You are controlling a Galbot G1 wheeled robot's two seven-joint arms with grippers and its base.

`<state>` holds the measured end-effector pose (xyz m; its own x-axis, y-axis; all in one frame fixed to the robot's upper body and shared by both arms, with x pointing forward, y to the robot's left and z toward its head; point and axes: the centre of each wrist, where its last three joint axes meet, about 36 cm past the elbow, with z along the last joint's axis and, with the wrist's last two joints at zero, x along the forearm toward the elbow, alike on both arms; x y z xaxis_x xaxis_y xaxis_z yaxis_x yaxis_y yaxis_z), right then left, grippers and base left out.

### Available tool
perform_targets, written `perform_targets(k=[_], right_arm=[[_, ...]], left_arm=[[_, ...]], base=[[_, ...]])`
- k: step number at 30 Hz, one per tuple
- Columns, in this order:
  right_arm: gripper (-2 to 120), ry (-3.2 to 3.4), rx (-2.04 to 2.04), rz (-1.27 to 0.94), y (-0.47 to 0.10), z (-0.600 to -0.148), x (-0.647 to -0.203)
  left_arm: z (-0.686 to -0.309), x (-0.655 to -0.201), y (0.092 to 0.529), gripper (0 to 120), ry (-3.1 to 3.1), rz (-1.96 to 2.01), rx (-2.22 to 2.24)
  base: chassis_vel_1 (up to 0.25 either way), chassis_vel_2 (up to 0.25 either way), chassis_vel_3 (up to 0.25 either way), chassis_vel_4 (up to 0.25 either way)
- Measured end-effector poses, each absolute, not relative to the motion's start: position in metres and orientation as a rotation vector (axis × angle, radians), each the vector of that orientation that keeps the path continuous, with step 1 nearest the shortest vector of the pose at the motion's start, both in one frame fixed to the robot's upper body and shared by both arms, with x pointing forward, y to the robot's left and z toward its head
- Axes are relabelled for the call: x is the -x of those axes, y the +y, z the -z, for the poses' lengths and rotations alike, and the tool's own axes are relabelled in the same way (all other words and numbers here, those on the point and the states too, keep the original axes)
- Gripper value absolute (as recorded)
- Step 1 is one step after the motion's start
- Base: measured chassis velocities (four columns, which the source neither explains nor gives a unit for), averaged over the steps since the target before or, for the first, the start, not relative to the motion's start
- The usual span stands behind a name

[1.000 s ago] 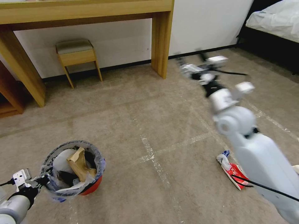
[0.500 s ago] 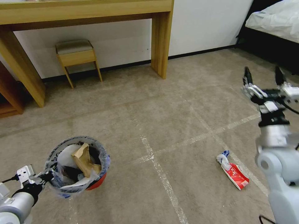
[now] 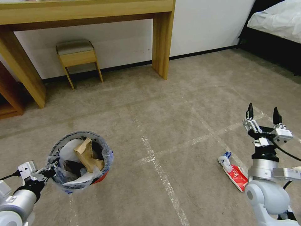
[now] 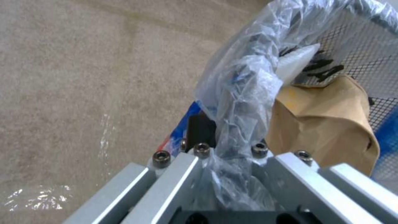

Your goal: Pick up the trash bin and place the garbage on the floor into it.

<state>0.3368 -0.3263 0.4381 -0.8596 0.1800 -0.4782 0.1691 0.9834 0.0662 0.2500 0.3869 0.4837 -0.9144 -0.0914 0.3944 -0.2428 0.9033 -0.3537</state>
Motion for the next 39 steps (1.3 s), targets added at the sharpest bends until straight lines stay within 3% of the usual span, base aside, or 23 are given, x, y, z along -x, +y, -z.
perform_targets(k=[13,39], right_arm=[[100,2.650,-0.213,0.045,-0.326,-0.431,-0.338],[99,2.666,-0.228,0.079,-0.335,-0.426,-0.338]], left_arm=[[-0.483,-0.247,0.395,1,-2.688,-0.549,-0.265],[-0.476,-0.247,0.393,1,-2.677,-0.580,-0.275]], base=[[-0.012,-0.015,-0.016,-0.015],[-0.106,-0.111,-0.102,-0.104]])
